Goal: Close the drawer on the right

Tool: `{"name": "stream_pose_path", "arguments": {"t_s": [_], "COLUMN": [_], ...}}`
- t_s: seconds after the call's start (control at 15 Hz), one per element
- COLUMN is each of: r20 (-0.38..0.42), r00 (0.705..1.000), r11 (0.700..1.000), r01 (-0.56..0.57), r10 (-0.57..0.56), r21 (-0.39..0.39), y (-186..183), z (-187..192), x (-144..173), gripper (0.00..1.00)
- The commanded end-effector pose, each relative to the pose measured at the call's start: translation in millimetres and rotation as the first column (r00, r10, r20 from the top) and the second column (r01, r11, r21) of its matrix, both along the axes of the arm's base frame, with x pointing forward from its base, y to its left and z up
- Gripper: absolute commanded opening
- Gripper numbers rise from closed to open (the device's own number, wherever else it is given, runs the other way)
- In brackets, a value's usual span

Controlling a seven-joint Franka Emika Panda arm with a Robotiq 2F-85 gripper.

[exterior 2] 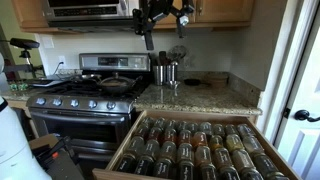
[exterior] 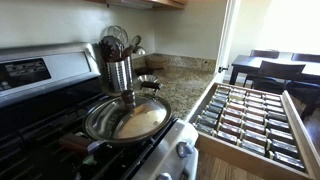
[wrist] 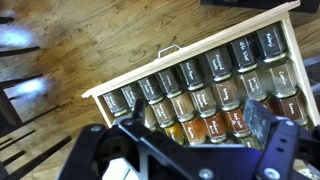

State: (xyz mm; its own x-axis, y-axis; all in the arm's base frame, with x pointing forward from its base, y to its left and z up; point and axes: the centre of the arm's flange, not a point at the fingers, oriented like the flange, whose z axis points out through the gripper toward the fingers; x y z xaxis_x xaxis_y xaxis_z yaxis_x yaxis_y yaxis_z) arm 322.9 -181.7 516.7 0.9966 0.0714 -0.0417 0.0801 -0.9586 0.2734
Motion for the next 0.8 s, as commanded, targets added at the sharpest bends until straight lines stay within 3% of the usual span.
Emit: {"name": "stream_pose_path", "arguments": {"t_s": [0.0, 0.73], "r20": [0.000, -0.005], "r00": [1.000, 1.000], "r11": [1.000, 1.000], "r01": [0.000, 0.016], "r10": [0.000, -0.016], "r21": [0.000, 0.009], "y": [0.0, -6.0], "z": [0.0, -5.8], "x": [0.0, 3.7], "gripper": [1.00, 1.00]}}
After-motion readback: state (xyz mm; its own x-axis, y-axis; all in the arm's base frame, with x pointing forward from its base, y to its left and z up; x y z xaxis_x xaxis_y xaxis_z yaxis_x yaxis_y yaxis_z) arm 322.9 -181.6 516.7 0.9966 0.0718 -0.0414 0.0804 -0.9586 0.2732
